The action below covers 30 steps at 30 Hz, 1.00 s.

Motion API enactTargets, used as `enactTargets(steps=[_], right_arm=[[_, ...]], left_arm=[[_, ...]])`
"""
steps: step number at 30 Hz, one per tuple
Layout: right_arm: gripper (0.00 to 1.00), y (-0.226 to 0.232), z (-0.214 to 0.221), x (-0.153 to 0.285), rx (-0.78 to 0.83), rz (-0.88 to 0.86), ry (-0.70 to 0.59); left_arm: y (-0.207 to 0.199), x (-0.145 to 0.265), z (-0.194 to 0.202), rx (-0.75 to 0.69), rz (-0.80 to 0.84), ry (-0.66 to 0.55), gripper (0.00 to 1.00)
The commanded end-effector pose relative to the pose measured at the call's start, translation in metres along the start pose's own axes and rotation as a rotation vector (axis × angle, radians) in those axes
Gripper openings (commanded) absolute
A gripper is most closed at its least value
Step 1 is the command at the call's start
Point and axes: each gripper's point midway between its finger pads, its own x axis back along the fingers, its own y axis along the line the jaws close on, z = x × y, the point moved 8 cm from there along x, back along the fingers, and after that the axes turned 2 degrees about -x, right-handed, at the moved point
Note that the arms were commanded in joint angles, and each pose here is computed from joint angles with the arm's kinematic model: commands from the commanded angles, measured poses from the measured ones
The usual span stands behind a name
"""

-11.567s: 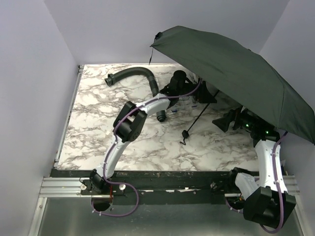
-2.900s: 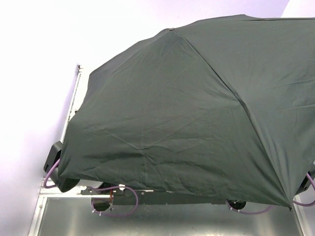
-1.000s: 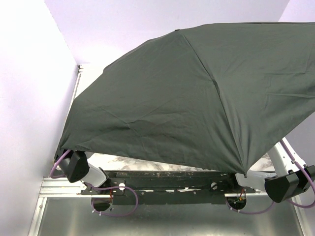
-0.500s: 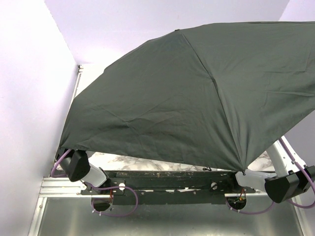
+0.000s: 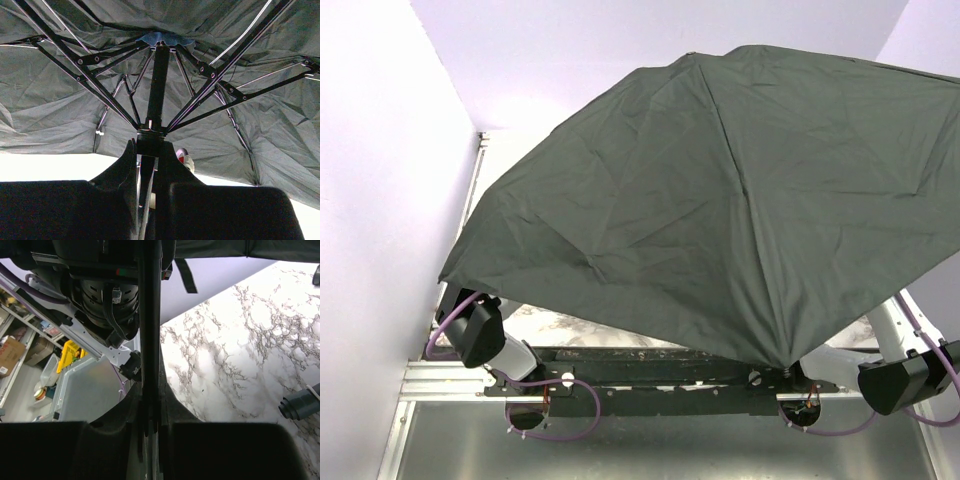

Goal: Put away the umbrella

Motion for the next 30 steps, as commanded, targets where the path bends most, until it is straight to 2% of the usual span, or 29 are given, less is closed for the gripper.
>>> enactTargets(steps=[1, 6, 11, 16, 21, 30], right_arm=[[0.01, 0.013, 0.0, 0.002, 0.064, -0.045, 0.014], [0.01, 0.011, -0.01, 0.005, 0.098, -0.014, 0.0], [0.01, 0.004, -0.024, 0.013, 0.119, 0.069, -0.038], [0.0, -0.003, -0.033, 0.015, 0.073, 0.074, -0.066], [0.01, -0.027, -0.028, 0.016, -0.02, 0.11, -0.086], [0.01, -0.051, -0.028, 0.02, 0.012, 0.194, -0.074]], left_arm=[[-0.019, -0.002, -0.015, 0.031, 0.089, -0.029, 0.0], [-0.019, 0.009, -0.002, 0.093, 0.119, 0.087, 0.0], [-0.008, 0.042, 0.02, 0.135, 0.095, 0.236, 0.0], [0.01, 0.073, 0.044, 0.176, 0.05, 0.372, 0.0], [0.004, 0.084, 0.079, 0.241, 0.044, 0.424, 0.0], [0.005, 0.101, 0.131, 0.369, -0.032, 0.452, 0.0]])
